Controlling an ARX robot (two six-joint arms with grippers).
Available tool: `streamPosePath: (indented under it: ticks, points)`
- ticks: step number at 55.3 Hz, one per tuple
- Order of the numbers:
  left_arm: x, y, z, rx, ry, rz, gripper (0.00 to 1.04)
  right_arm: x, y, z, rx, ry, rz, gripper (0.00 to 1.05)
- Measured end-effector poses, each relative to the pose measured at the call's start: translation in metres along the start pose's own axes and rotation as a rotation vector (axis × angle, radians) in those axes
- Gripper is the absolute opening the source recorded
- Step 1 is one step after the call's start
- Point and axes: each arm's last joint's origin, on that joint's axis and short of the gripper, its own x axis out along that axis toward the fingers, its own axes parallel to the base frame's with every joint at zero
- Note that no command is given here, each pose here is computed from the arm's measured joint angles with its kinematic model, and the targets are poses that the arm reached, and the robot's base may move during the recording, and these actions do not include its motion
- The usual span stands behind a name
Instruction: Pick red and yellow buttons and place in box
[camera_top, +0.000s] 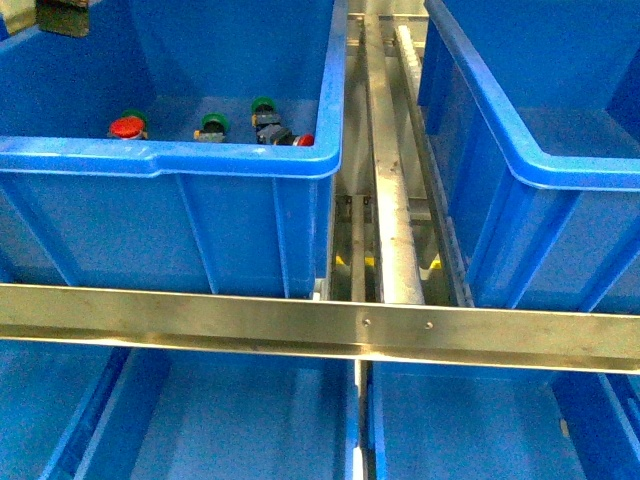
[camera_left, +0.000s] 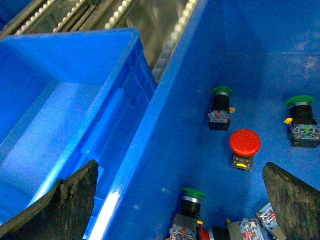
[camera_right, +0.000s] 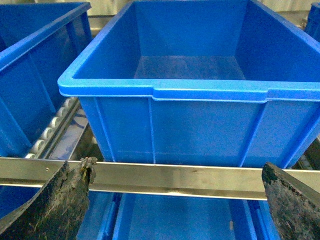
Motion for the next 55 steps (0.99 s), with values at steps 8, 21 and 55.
streamPosePath:
  ticks: [8, 21, 55]
  points:
    - [0.046, -0.014, -0.007, -0.024, 0.106, -0.023, 0.97, 0.0, 0.0, 0.0, 0.0, 0.0, 0.0, 0.99]
    - [0.099, -0.039, -0.017, -0.019, 0.162, -0.033, 0.97, 0.0, 0.0, 0.0, 0.0, 0.0, 0.0, 0.99]
    - [0.141, -0.082, -0.032, -0.015, 0.254, -0.09, 0.97, 0.0, 0.0, 0.0, 0.0, 0.0, 0.0, 0.99]
